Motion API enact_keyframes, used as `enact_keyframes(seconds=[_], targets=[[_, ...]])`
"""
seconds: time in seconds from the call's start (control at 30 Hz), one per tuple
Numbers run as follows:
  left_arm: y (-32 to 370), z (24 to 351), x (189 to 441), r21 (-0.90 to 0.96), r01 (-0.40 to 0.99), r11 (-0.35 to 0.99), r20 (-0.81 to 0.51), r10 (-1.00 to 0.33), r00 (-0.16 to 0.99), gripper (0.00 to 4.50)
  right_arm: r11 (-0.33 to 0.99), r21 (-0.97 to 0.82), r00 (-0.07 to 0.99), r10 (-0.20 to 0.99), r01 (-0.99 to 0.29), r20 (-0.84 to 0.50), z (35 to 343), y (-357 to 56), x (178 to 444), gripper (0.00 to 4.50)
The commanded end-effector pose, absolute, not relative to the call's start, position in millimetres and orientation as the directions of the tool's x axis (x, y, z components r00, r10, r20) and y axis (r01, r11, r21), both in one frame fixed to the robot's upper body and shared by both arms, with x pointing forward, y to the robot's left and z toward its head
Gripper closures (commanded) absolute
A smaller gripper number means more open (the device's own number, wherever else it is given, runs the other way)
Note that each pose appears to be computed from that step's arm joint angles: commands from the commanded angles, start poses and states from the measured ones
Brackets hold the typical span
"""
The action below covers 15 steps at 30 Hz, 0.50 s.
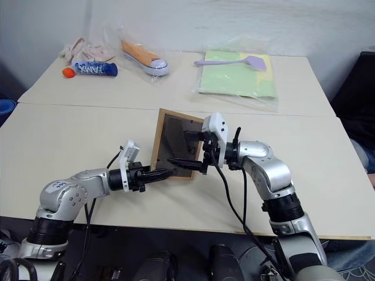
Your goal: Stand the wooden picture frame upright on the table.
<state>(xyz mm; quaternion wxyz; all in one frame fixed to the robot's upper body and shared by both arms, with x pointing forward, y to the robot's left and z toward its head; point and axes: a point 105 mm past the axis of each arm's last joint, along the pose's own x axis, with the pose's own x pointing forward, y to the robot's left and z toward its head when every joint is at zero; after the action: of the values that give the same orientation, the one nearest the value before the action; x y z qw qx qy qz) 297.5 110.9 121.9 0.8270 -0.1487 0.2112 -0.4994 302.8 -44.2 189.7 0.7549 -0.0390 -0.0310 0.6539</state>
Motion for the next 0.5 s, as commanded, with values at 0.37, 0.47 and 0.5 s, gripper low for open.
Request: enact_keyframes(seconds=[0.37,0.47,0.5], targets=[[109.7,156.9,283.3,-0.735,0.633,0.242,-0.055,-0.952,0.301,3.19,0.111,-0.482,0.119,0.993,-0.869,0.014,205.4,-81.8,286.4,0.01],[112.6,167.1,283.0,-0.805,0.566,0.179,-0.032,-0.965,0.259,3.19,0.199,-0.594,0.187,0.979,-0.779,0.082,221.4,-100.6,294.0,0.01],[114.2,172.1,284.2,-0.818,0.555,0.151,-0.004,-0.966,0.258,3.19,0.218,-0.596,0.204,0.975,-0.773,0.092,223.7,-105.3,296.0,0.01]])
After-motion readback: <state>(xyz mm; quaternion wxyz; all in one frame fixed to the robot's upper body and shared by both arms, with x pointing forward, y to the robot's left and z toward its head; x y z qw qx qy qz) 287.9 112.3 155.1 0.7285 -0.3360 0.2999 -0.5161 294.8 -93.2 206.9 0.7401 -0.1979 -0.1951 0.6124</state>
